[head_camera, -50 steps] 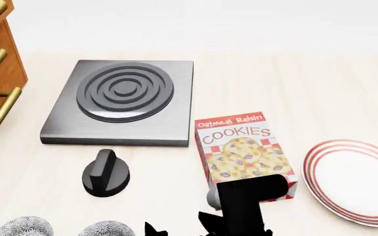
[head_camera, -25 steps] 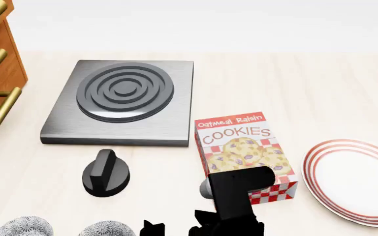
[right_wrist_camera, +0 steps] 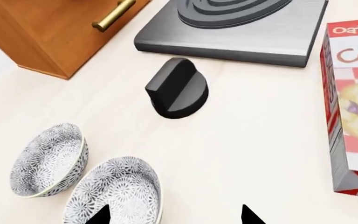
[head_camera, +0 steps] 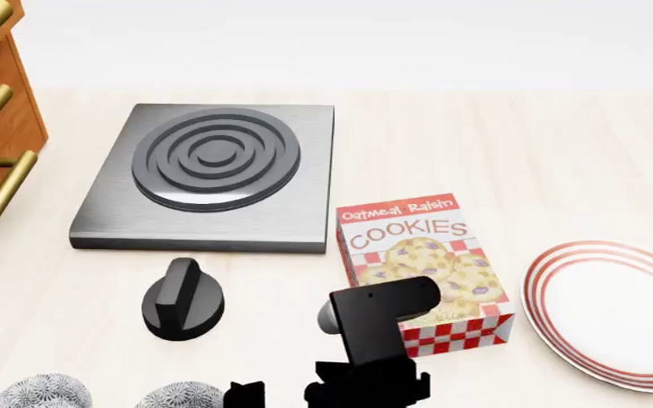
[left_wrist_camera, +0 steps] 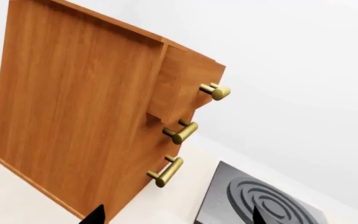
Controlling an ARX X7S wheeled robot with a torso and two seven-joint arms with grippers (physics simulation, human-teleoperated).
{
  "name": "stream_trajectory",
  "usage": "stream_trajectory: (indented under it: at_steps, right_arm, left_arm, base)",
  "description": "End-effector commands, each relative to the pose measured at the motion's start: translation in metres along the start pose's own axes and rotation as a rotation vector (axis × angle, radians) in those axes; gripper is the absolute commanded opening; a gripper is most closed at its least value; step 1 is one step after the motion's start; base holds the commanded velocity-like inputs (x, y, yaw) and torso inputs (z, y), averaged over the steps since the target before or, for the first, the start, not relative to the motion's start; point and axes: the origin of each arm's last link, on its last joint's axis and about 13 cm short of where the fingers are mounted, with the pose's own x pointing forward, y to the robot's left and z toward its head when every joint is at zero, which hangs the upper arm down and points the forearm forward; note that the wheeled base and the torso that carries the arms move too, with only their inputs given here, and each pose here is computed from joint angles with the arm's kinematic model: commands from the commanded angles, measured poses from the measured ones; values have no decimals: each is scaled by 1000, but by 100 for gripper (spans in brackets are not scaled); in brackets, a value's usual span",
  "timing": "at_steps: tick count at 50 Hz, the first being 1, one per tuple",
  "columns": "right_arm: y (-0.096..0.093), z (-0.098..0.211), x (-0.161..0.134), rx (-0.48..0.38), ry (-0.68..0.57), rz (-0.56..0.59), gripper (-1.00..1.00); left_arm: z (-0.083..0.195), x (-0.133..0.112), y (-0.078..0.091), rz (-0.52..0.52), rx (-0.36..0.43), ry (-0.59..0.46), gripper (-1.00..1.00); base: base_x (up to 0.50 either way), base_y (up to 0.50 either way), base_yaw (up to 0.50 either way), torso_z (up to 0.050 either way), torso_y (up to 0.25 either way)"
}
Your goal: Pick the akita bowl from table center and place it on the plate.
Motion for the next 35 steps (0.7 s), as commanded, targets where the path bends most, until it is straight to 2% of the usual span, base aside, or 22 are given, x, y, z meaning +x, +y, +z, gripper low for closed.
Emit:
stream_trajectory:
  at_steps: [1,26,35]
  right_arm:
    - [-1,8,21,34,-11,77,100]
    - [3,1,33,21,48,130,100]
    - [0,2,34,11,59,117,100]
  left_arm:
    - [-1,2,6,14,-39,-27,100]
    - [1,-1,4,1,-59,-17,100]
    - [1,-1,3,0,-60,-17,100]
  base:
    - [0,0,0,0,0]
    - [0,0,0,0,0]
    - [0,0,0,0,0]
